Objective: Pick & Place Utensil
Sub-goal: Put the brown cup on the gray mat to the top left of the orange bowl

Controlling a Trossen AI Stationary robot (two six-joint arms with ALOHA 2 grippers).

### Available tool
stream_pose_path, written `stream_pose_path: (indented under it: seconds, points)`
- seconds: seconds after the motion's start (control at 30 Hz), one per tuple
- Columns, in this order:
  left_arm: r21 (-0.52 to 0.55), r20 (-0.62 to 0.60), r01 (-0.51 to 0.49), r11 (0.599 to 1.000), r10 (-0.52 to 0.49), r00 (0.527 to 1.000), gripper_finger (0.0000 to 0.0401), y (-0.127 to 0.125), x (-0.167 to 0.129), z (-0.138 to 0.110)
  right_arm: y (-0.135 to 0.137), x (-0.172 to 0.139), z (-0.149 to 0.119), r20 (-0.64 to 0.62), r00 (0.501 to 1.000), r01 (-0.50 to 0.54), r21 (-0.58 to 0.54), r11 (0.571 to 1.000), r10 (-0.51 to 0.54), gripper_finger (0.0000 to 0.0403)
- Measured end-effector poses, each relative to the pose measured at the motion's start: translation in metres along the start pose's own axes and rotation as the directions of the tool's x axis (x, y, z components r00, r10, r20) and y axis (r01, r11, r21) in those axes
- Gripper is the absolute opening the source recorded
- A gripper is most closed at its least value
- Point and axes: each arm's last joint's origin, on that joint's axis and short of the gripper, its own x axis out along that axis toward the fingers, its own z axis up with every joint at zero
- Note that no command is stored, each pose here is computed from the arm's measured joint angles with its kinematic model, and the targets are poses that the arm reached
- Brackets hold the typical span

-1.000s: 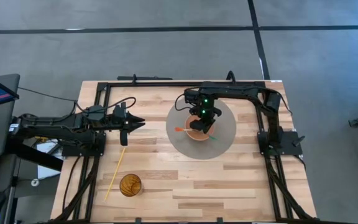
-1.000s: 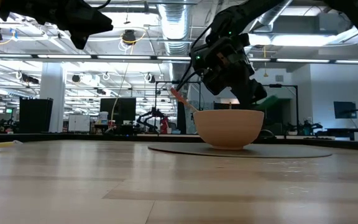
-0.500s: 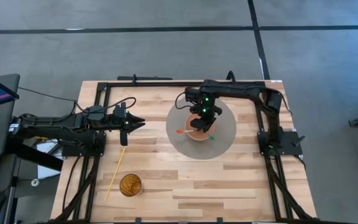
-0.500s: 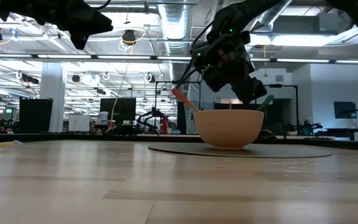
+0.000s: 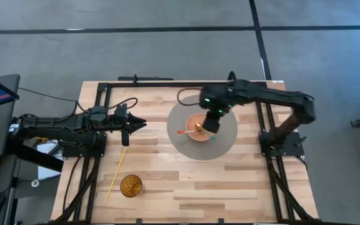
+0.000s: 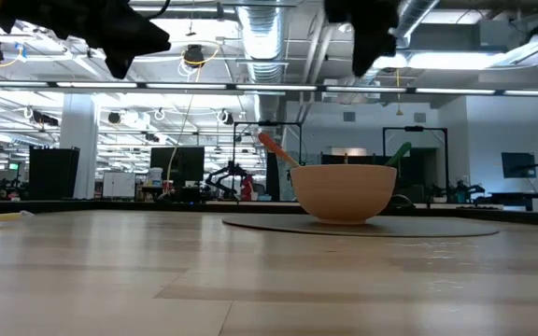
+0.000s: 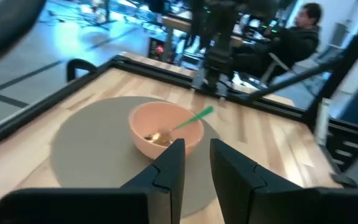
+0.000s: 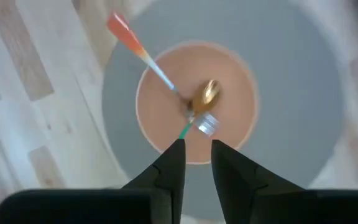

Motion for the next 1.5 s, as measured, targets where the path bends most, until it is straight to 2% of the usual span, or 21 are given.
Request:
stream_pose_path:
  seconds: [0.07, 0.17, 0.27, 0.37, 0.43, 0.53, 0.63, 0.8, 0.93, 1.13, 1.2, 1.3, 1.5]
  points:
    - [0.0, 0.01, -0.039, 0.999, 0.039, 0.999, 0.0076, 0.001, 0.0, 0.0, 0.01, -0.016, -0.013, 0.089, 0.996, -0.015, -0.078, 0.997, 0.022, 0.0072]
    - [-0.005, 0.022, -0.072, 0.997, 0.072, 0.997, 0.0076, 0.002, -0.001, 0.001, 0.021, -0.027, -0.036, 0.179, 0.978, -0.074, -0.197, 0.978, 0.11, 0.0072]
    - [-0.043, 0.022, -0.071, 0.997, 0.072, 0.997, 0.0076, 0.002, -0.002, 0.001, 0.024, -0.026, -0.059, 0.275, 0.941, -0.129, -0.242, 0.962, 0.195, 0.0072]
    - [-0.046, 0.017, -0.049, 0.998, 0.05, 0.999, 0.0076, 0.002, -0.002, 0.001, 0.021, -0.011, -0.085, 0.368, 0.898, -0.148, -0.262, 0.954, 0.24, 0.0072]
    - [-0.045, 0.006, -0.031, 0.999, 0.031, 1.0, 0.0076, 0.001, -0.002, 0.002, 0.018, 0.005, -0.099, 0.449, 0.852, -0.161, -0.262, 0.951, 0.268, 0.0072]
    - [-0.047, 0.02, 0.023, 0.999, -0.022, 1.0, 0.0076, -0.003, -0.003, 0.011, 0.018, 0.029, -0.114, 0.59, 0.74, -0.195, -0.272, 0.942, 0.323, 0.0072]
    - [-0.031, 0.028, 0.095, 0.995, -0.094, 0.995, 0.0076, -0.01, -0.002, 0.024, 0.018, 0.05, -0.127, 0.655, 0.666, -0.19, -0.313, 0.931, 0.356, 0.0072]
    - [0.105, -0.026, 0.189, 0.976, -0.188, 0.982, 0.0076, -0.031, 0.01, 0.047, 0.016, 0.058, -0.132, 0.665, 0.657, -0.166, -0.333, 0.928, 0.357, 0.0072]
    - [0.222, -0.215, 0.179, 0.958, -0.131, 0.968, 0.0076, -0.049, 0.028, 0.055, 0.016, 0.058, -0.131, 0.672, 0.648, -0.158, -0.341, 0.927, 0.358, 0.0072]
    - [0.289, -0.504, 0.264, 0.92, -0.089, 0.859, 0.0076, -0.078, 0.038, 0.066, 0.016, 0.057, -0.13, 0.678, 0.641, -0.15, -0.349, 0.925, 0.36, 0.0072]
    - [0.28, -0.554, 0.304, 0.911, -0.105, 0.826, 0.0076, -0.087, 0.036, 0.068, 0.016, 0.057, -0.13, 0.677, 0.642, -0.15, -0.349, 0.925, 0.359, 0.0072]
    - [0.194, -0.614, 0.348, 0.917, -0.164, 0.772, 0.0076, -0.097, 0.031, 0.065, 0.016, 0.057, -0.13, 0.676, 0.643, -0.15, -0.349, 0.925, 0.359, 0.0072]
    - [0.047, -0.685, 0.313, 0.948, -0.198, 0.702, 0.0076, -0.109, 0.019, 0.056, 0.016, 0.059, -0.131, 0.665, 0.656, -0.15, -0.349, 0.925, 0.357, 0.0072]
